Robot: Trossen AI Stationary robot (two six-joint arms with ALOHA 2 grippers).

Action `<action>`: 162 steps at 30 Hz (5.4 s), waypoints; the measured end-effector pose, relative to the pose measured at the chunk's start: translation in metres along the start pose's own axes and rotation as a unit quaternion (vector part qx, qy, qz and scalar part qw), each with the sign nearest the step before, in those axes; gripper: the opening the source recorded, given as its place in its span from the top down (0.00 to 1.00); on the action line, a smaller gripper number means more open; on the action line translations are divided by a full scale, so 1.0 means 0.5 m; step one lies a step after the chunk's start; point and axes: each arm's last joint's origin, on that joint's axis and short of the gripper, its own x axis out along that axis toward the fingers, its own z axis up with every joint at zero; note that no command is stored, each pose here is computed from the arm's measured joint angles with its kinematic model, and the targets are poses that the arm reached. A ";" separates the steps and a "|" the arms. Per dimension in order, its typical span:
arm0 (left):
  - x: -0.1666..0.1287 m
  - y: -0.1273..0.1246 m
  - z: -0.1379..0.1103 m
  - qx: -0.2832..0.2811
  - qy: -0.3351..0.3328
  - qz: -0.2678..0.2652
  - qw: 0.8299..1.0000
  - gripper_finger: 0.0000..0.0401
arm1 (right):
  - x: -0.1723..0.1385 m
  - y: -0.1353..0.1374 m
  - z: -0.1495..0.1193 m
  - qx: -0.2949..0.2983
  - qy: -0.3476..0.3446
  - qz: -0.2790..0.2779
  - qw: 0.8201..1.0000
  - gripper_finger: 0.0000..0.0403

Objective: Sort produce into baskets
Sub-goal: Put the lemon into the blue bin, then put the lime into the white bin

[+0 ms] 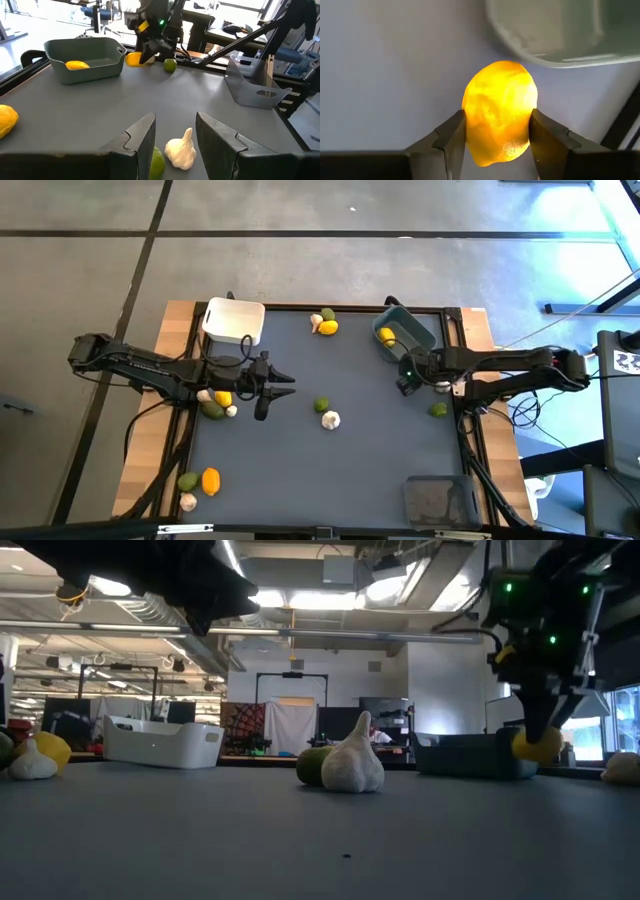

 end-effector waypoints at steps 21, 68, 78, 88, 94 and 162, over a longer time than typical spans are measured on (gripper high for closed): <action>0.000 0.000 0.003 -0.017 -0.007 -0.001 1.000 0.66 | -0.092 0.023 0.071 -0.048 -0.160 -0.034 0.985 0.55; 0.000 0.001 0.003 0.000 -0.006 0.001 1.000 0.66 | 0.107 -0.034 0.192 -0.063 0.012 -0.064 0.996 0.55; 0.000 0.001 0.002 -0.005 -0.006 0.001 1.000 0.66 | 0.109 -0.033 0.193 -0.073 0.011 -0.063 0.995 0.41; 0.000 0.001 0.002 0.006 -0.005 0.001 1.000 0.66 | -0.010 -0.018 0.240 -0.083 -0.005 -0.044 0.996 0.36; 0.000 0.001 0.002 0.004 -0.004 0.001 1.000 0.65 | -0.141 0.061 0.260 -0.115 -0.183 0.065 0.974 0.37; 0.274 0.083 -0.183 -0.014 0.161 -0.053 0.985 0.46 | -0.171 0.346 0.002 -0.282 -0.335 0.196 0.877 0.37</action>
